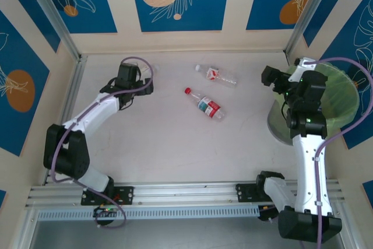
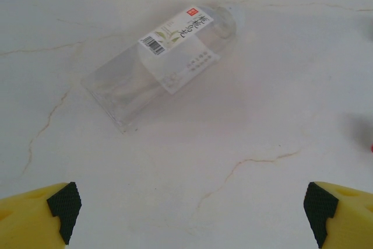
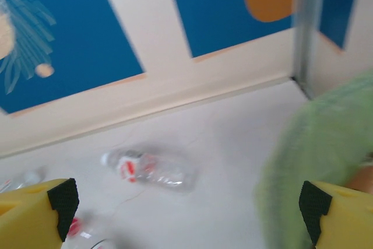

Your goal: Put the plastic bottles in the bin

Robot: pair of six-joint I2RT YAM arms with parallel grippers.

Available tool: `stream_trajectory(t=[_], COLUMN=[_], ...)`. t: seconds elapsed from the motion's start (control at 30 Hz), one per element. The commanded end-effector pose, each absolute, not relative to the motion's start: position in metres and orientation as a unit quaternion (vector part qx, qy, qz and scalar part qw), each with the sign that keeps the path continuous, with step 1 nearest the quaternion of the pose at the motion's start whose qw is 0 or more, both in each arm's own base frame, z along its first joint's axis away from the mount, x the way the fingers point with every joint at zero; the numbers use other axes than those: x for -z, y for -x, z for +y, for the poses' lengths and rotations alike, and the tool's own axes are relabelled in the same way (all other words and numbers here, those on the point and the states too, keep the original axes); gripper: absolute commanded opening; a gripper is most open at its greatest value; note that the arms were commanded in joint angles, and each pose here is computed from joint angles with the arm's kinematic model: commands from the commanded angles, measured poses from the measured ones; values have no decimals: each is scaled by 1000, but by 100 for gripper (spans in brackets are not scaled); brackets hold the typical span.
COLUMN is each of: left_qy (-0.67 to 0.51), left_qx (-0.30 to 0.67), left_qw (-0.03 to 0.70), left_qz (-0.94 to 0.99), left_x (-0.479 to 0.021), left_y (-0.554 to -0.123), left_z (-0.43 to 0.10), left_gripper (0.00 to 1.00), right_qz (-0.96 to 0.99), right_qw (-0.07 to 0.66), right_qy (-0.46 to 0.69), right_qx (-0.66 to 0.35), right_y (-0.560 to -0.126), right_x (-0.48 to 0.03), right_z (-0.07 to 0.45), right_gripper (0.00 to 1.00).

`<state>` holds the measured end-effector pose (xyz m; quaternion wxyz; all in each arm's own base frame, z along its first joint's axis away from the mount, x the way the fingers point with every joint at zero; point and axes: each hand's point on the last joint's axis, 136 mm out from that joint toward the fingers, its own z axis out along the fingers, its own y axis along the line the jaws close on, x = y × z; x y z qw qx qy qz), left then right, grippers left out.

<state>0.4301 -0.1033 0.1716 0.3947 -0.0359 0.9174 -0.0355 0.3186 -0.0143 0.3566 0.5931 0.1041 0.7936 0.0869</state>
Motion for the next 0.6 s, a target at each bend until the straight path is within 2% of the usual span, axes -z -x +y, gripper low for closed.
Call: stream_trajectory(t=[0.0,0.13,0.23,0.33,0.57], left_qy=[26,-5,-93,-128,-170], left_qx=[31,33,55,29,45], left_qw=[359,339,300,273,227], left_qz=[932,940,948,953,958], left_x=[-164,-156,-147,-139,-122], left_y=[-433,-445,-453,-464,-488], left_z=[-99,-100,-109,-92,-70], left_gripper=[100,100,100,100,100], right_qz=[786,791,796,802,815], right_qw=[605,596,585,575,552], right_qy=[-41,7,31,43,41], right_qx=[-117,-139,-152,-158,-171], right_y=[-313,-315,-315,-316,-315], right_x=[-372,-367,-360,-351,-328], right_z=[20,51,69,81,93], right_gripper=[100,100,100,100,100])
